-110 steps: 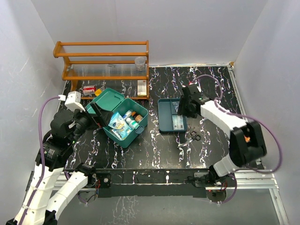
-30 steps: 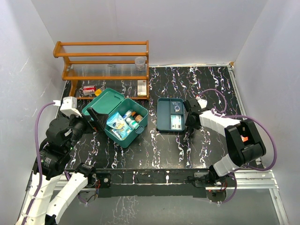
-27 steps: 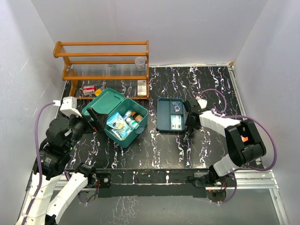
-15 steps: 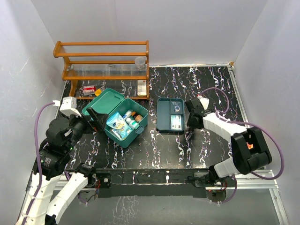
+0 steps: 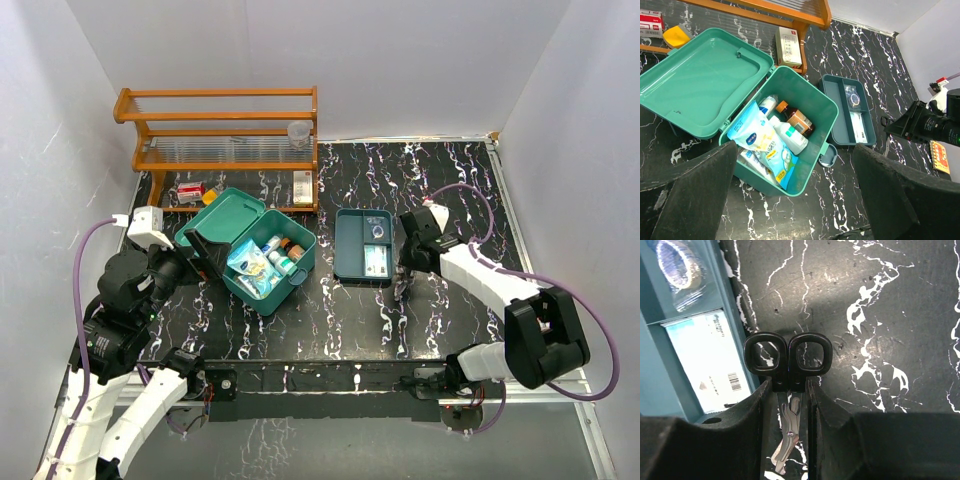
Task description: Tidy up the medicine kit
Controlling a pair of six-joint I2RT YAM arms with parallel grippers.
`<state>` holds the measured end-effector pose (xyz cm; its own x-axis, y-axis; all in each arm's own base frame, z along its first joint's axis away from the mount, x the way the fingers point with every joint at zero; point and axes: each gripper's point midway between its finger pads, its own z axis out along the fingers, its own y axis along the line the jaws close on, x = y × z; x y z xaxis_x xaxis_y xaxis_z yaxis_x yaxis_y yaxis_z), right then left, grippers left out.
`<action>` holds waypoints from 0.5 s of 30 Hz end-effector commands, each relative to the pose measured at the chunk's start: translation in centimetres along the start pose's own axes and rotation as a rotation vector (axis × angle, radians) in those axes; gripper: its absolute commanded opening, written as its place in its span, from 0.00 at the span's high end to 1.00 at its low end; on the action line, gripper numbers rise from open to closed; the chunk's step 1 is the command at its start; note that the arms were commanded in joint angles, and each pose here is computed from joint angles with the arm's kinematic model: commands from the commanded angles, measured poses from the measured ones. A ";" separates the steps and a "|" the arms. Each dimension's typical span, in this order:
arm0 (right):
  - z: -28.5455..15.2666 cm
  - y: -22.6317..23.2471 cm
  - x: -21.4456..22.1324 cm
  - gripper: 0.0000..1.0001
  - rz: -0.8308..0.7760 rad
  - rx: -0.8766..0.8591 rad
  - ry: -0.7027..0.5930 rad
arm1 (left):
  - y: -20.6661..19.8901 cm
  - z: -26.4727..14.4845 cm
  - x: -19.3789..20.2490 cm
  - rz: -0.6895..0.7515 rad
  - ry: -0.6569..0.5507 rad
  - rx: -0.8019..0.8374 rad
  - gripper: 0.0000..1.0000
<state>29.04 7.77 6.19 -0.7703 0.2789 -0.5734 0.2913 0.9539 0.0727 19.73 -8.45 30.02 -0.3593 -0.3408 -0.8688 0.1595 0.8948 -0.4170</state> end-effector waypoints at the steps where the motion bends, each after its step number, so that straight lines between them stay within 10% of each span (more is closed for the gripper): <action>1: -2.4 3.2 -3.5 0.76 0.022 -0.114 -0.089 | -0.1 0.0 -0.2 -0.001 -0.009 0.002 0.01; 15: -1.7 14.0 -6.3 0.76 -0.073 -0.225 -0.139 | 0.6 -0.3 0.0 -0.017 0.001 -0.039 0.01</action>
<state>33.95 16.73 10.60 -0.7468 0.2017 -0.6337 0.1176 0.9779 0.1726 19.74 -8.09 29.74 -0.3624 -0.3476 -0.8648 0.1340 0.8988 -0.4174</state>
